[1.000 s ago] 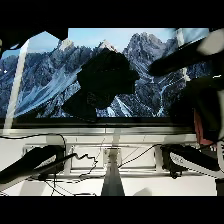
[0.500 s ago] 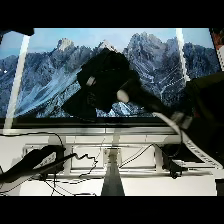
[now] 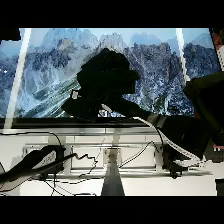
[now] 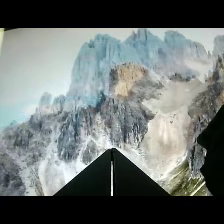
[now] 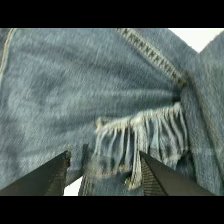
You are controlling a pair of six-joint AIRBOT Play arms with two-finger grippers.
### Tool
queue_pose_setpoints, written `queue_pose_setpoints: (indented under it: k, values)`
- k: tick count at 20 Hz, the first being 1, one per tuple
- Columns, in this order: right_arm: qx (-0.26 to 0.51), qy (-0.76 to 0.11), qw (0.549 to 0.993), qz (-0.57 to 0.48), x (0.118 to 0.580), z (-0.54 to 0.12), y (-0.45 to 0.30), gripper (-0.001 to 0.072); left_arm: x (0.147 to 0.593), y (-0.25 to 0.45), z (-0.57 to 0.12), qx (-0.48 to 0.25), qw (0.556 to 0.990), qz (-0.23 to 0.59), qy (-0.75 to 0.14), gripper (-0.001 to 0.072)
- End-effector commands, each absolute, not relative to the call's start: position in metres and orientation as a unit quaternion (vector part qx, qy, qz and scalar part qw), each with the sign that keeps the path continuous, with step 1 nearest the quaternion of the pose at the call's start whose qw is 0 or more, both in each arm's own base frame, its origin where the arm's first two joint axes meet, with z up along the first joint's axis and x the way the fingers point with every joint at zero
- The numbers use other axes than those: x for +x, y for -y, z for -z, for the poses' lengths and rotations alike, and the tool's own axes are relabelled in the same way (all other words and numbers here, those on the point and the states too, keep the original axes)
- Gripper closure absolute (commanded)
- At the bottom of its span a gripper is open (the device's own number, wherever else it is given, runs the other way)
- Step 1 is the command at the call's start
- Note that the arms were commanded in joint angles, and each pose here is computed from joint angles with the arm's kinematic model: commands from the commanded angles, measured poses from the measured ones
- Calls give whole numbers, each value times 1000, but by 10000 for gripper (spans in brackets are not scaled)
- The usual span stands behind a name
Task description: Fold the clothes and pants, and hang the long-sleeved shirts on hangers.
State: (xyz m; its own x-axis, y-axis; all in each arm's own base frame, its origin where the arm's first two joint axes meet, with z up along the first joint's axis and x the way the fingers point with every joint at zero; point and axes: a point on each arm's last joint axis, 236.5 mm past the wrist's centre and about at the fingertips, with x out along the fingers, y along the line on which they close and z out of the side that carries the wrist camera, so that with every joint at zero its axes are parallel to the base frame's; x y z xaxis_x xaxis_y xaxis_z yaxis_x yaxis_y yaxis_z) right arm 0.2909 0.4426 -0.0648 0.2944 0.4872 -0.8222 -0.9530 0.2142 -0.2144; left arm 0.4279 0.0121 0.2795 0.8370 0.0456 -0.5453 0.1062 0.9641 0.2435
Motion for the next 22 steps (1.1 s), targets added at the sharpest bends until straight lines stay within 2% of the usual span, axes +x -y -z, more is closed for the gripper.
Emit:
queue_pose_setpoints:
  k: [1, 5, 7, 9, 10, 11, 17, 19, 22]
  values:
    - [-376, -311, 710, -507, 292, 76, -452, 234, 434, -8, -266, 122, 946, 27, -301, 689]
    - [-389, -323, 701, -502, 296, 95, -446, 252, 441, 3, -255, 102, 944, 47, -310, 689]
    - [-394, -325, 698, -501, 297, 100, -445, 283, 442, 4, -253, 101, 943, 48, -312, 689]
    - [-397, -324, 698, -501, 299, 103, -447, 396, 443, 4, -252, 102, 943, 48, -314, 689]
    - [-401, -319, 698, -500, 301, 101, -448, 513, 443, 4, -252, 102, 943, 48, -314, 689]
    - [-407, -313, 698, -499, 304, 99, -448, 699, 443, 4, -251, 102, 943, 48, -314, 689]
    - [-407, -324, 724, -452, 361, 49, -418, 693, 439, -9, -211, 113, 915, 48, -385, 691]
    - [-375, -354, 756, -402, 396, 17, -380, 694, 437, -22, -189, 101, 903, 39, -416, 691]
    - [-279, -366, 832, -309, 453, -47, -304, 694, 416, -50, -136, 79, 871, 26, -484, 692]
